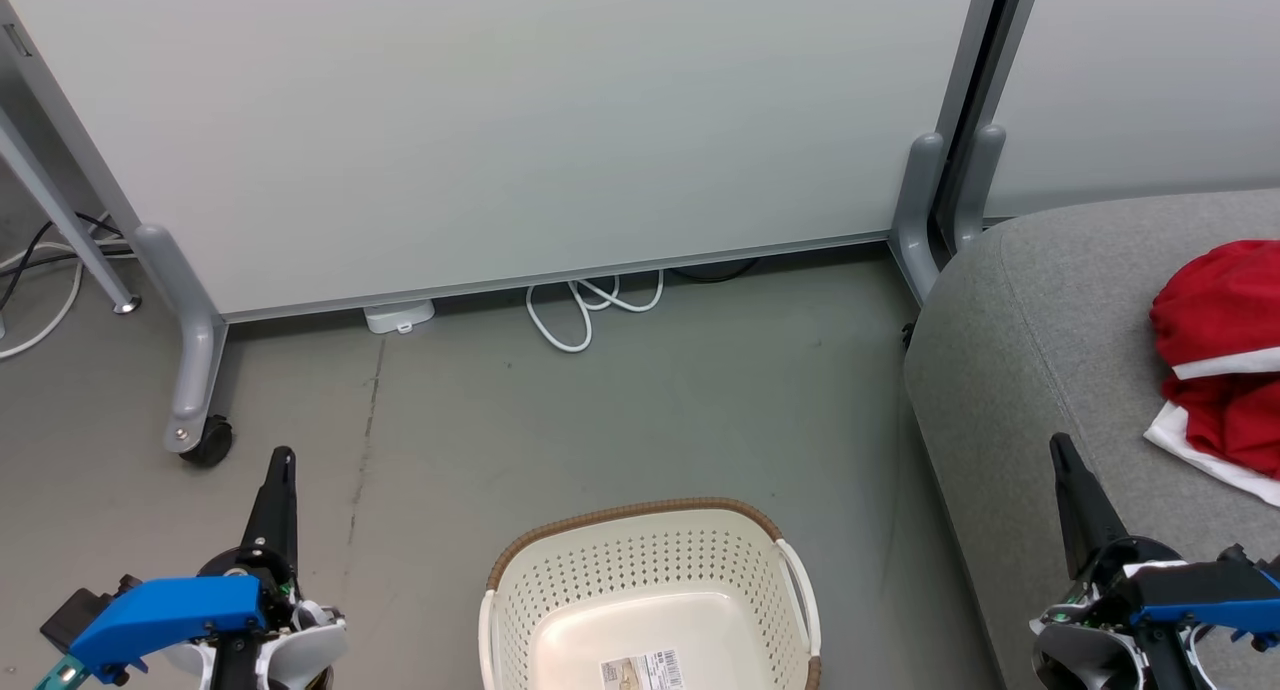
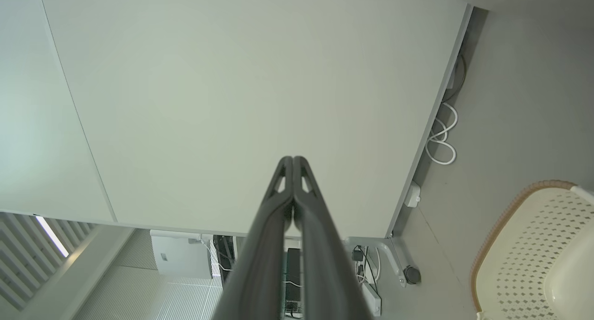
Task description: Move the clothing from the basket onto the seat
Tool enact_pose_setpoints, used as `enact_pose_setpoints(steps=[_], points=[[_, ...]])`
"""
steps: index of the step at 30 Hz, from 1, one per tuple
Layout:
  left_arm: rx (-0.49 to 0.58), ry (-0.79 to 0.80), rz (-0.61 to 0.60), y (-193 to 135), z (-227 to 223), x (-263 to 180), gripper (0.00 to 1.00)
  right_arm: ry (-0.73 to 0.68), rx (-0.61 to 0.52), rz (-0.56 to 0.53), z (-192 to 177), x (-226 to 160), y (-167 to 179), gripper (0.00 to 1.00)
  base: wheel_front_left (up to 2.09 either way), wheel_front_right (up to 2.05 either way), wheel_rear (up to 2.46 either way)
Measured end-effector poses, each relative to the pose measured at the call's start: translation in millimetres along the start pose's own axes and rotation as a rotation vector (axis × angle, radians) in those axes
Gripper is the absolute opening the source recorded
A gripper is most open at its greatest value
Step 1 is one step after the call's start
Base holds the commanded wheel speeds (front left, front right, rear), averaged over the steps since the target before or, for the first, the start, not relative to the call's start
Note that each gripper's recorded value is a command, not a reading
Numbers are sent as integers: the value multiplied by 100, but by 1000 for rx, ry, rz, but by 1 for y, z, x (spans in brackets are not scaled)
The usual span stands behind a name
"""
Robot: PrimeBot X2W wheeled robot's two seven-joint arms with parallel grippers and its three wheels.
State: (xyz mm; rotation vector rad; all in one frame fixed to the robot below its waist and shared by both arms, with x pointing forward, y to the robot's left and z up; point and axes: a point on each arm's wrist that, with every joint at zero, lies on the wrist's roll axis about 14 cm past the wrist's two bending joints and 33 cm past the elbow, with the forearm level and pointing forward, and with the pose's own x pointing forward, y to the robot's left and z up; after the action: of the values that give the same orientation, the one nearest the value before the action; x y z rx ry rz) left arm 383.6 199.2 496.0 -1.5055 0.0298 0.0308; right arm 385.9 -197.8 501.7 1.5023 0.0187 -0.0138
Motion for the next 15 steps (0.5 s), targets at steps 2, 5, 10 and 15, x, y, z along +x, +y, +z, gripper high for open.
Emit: enact_pose_setpoints(steps=[2,5,10,15], points=[[-15,-1,-6,-2,1,1,0,1,13,3,0,1,1,0,0,0,0],[-33,-2,-16,-5,1,2,0,-1,34,5,1,1,1,0,0,0,0],[-61,0,-24,-7,2,3,0,-3,68,9,1,1,2,0,0,0,0],[-67,0,-28,-8,2,4,0,-3,74,10,2,1,2,0,0,0,0]])
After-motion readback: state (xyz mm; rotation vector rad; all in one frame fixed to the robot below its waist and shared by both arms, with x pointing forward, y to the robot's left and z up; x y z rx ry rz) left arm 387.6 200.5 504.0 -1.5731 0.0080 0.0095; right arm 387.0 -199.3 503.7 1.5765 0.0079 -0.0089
